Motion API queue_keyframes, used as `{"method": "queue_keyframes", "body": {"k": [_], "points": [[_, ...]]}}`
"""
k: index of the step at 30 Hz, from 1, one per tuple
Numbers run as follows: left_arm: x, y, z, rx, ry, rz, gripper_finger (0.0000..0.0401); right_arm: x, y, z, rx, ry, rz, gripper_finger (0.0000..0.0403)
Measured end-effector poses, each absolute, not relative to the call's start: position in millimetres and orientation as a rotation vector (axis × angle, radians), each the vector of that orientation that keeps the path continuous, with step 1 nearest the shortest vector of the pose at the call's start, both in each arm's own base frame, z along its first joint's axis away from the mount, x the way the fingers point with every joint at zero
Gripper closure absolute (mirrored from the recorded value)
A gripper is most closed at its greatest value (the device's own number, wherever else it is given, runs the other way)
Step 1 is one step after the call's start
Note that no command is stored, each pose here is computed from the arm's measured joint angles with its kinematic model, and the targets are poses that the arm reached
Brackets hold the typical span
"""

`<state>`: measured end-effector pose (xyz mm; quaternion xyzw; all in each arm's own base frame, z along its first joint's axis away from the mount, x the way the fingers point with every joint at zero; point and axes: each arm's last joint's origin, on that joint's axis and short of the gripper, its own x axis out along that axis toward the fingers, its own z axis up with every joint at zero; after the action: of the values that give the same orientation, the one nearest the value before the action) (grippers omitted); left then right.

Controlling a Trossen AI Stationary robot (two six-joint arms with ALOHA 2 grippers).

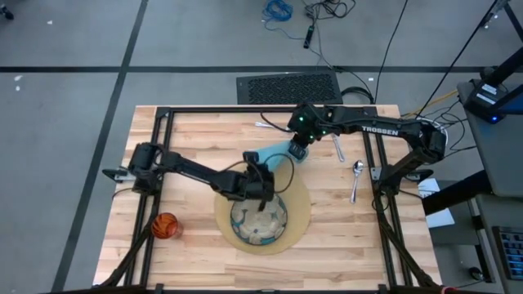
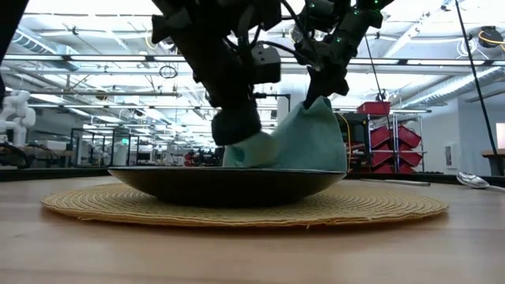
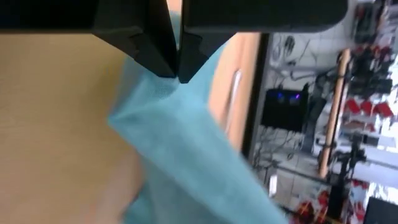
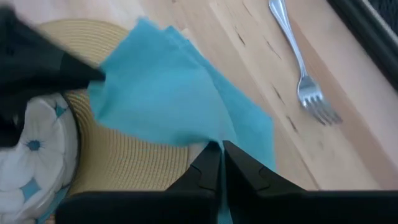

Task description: Set table place

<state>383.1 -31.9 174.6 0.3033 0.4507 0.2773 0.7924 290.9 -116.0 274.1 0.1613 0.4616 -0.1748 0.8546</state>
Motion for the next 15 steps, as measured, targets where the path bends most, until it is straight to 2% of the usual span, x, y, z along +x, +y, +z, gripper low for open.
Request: {"method": "queue_keyframes", "body": {"k": [7,12,15], "points": [[371,-12,201,0.635,0.99,0.639,0.0401,292,-118,275,0.273,0.958,-0.34,0.039],[366,-1,212,0.638,0.999,0.658,0.0401,288,-118,273,0.259,1.013,-0.332,0.0399],[362,5,218,0.644,1.012,0.67,0.0401,284,-116,270,0.249,1.062,-0.317,0.0384]]}}
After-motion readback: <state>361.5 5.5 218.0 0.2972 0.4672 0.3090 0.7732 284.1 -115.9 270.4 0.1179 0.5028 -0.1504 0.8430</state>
